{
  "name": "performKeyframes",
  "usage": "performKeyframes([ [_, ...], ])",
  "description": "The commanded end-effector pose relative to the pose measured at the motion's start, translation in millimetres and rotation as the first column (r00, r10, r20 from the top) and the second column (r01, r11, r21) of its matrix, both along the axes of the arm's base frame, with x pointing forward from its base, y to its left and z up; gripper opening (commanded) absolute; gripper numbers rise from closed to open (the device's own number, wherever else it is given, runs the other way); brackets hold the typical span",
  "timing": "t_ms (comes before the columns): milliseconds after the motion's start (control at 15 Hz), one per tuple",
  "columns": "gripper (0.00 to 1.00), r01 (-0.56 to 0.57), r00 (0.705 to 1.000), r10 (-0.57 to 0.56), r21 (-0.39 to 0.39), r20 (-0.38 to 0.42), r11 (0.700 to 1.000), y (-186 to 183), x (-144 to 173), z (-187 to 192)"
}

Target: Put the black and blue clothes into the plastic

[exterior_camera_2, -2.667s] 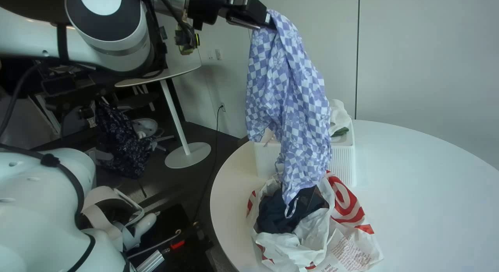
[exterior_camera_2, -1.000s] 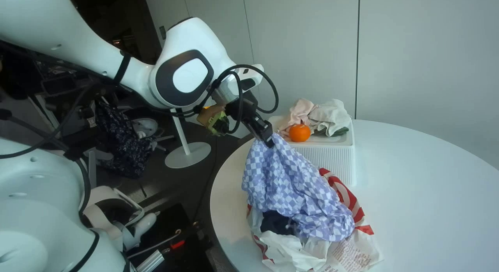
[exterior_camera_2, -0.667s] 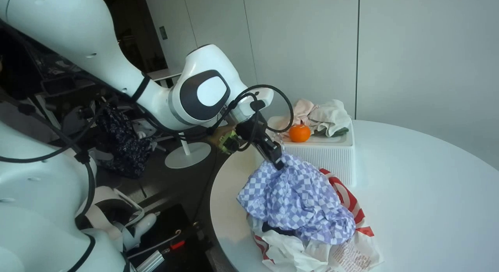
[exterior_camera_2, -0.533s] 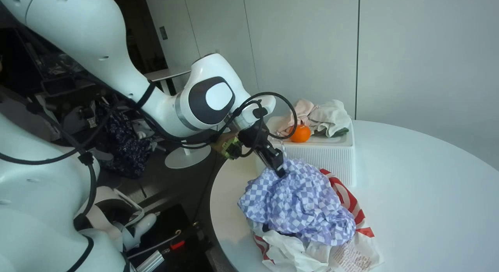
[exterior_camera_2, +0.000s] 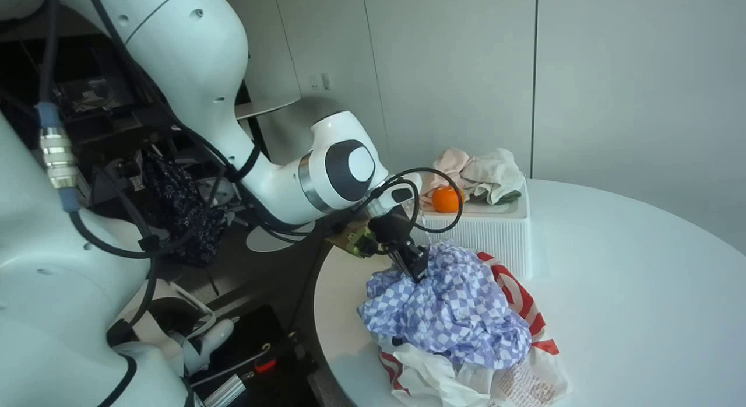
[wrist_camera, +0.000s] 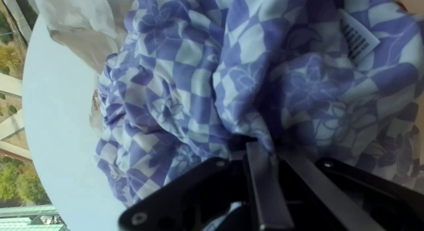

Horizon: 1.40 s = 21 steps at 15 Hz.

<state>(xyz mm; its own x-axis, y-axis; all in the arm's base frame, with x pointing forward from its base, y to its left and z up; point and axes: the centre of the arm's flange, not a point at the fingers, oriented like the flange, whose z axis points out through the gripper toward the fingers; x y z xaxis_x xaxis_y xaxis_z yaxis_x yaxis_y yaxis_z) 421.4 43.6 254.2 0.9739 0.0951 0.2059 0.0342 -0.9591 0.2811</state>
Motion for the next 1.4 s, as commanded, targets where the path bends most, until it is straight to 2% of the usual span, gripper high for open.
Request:
performKeyframes([
  [0, 0.02, -0.020, 0.999, 0.019, -0.014, -0.033, 1.000, 2.8, 34.1, -34.0],
  [67, 0.02, -0.025, 0.999, 0.024, -0.041, -0.028, 0.999, -1.1, 40.7, -42.8],
  [133, 0.01, -0.030, 0.999, 0.028, -0.070, -0.020, 0.997, -6.4, 65.6, -37.2],
  [200, 0.01, -0.023, 0.999, 0.020, -0.094, -0.026, 0.995, -11.6, 74.0, -43.2],
  [333, 0.02, 0.000, 0.998, -0.006, -0.101, -0.060, 0.995, -23.8, 93.6, -52.5],
  [533, 0.01, 0.046, 0.985, -0.051, -0.034, -0.166, 0.998, -37.9, 109.3, -71.6],
  [733, 0.01, 0.112, 0.962, -0.102, 0.026, -0.254, 0.993, -46.7, 111.2, -82.3],
  [1000, 0.01, 0.202, 0.939, -0.171, 0.079, -0.299, 0.976, -61.3, 102.1, -68.4],
  [1200, 0.01, 0.267, 0.900, -0.219, 0.082, -0.377, 0.960, -73.9, 97.2, -82.4],
  [1267, 0.01, 0.282, 0.892, -0.231, 0.080, -0.388, 0.956, -76.3, 95.9, -91.7],
  [1333, 0.01, 0.280, 0.897, -0.230, 0.082, -0.379, 0.956, -79.0, 94.3, -98.8],
])
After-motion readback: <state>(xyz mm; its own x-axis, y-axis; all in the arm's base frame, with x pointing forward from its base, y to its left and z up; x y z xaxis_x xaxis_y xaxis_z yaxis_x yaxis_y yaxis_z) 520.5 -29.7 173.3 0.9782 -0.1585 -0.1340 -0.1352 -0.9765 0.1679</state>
